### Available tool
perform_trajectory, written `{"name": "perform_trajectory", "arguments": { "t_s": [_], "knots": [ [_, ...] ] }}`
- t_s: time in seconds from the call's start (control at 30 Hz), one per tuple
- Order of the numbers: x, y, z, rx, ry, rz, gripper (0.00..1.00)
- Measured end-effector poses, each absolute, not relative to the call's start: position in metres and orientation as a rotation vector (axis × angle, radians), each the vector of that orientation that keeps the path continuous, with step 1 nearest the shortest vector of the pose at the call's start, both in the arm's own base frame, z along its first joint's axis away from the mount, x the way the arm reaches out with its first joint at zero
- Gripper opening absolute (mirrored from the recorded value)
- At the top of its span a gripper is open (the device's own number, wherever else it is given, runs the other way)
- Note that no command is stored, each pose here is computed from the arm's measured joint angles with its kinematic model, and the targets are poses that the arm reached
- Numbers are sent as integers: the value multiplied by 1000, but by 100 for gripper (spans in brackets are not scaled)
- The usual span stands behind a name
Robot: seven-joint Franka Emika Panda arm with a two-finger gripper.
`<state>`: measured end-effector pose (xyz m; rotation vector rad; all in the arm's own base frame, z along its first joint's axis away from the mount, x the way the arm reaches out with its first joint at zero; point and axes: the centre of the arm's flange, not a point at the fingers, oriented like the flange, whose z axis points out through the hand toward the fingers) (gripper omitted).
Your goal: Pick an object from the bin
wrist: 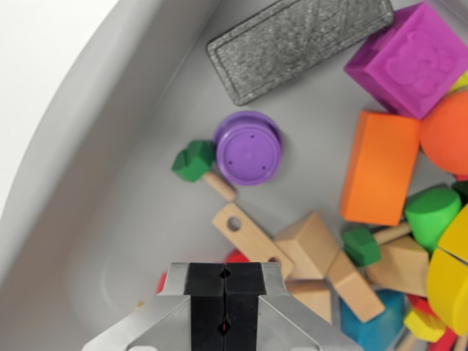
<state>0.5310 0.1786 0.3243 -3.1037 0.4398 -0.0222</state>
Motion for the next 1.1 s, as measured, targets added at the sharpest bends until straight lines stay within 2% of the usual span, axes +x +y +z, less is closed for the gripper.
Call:
{"name": "perform_trajectory", "arguments": {
  "t_s": [0.2, 0.67, 1.1],
  "knots": [
    [530, 178, 345, -3107, 440, -14, 0],
    [529, 178, 385, -3111, 439, -6, 0],
    [529, 178, 394, -3112, 438, -2, 0]
  ]
}}
